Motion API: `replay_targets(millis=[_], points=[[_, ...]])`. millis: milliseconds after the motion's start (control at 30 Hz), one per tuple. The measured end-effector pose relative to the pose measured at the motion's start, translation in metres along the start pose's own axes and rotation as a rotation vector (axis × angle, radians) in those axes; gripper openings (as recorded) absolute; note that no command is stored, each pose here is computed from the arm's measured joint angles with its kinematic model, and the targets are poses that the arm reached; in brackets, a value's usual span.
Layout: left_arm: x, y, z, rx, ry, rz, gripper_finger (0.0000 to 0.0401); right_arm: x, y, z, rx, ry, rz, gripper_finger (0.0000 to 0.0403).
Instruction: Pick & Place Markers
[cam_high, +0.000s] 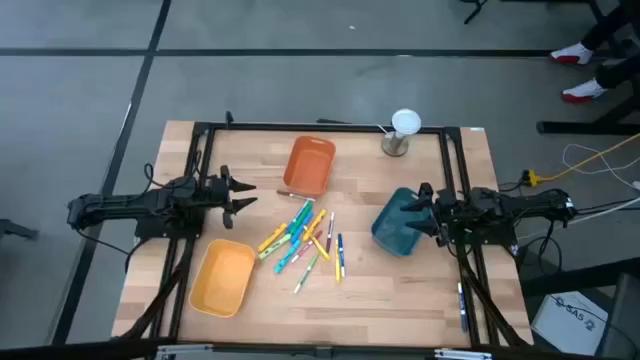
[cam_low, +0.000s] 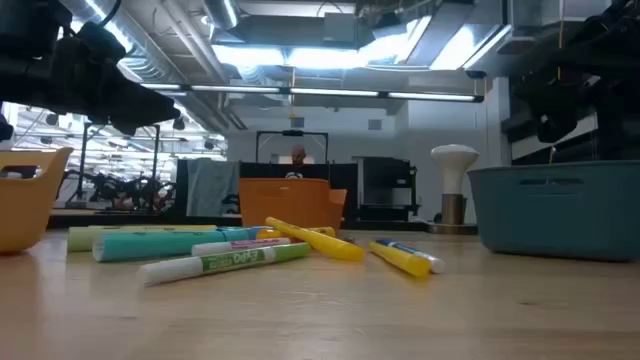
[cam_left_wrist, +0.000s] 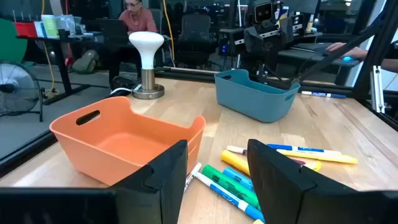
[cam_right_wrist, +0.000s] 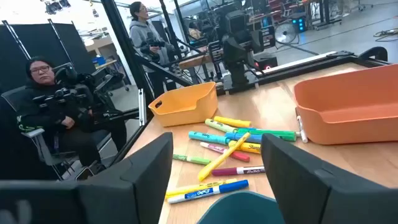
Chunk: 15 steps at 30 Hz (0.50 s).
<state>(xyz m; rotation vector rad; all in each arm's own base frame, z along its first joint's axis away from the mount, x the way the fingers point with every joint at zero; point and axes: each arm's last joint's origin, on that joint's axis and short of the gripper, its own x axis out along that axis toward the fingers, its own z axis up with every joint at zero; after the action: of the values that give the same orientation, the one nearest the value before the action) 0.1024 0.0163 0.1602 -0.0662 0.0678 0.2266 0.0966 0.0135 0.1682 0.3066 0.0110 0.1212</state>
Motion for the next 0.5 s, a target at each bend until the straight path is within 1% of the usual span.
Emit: replay_targets(millis=[500], points=[[0.0000, 0.0000, 0.0001, 0.000, -0.001, 0.000, 0.0162, 0.0000, 0.0000, 0.0000, 0.000, 0.000, 0.000, 0.0242]])
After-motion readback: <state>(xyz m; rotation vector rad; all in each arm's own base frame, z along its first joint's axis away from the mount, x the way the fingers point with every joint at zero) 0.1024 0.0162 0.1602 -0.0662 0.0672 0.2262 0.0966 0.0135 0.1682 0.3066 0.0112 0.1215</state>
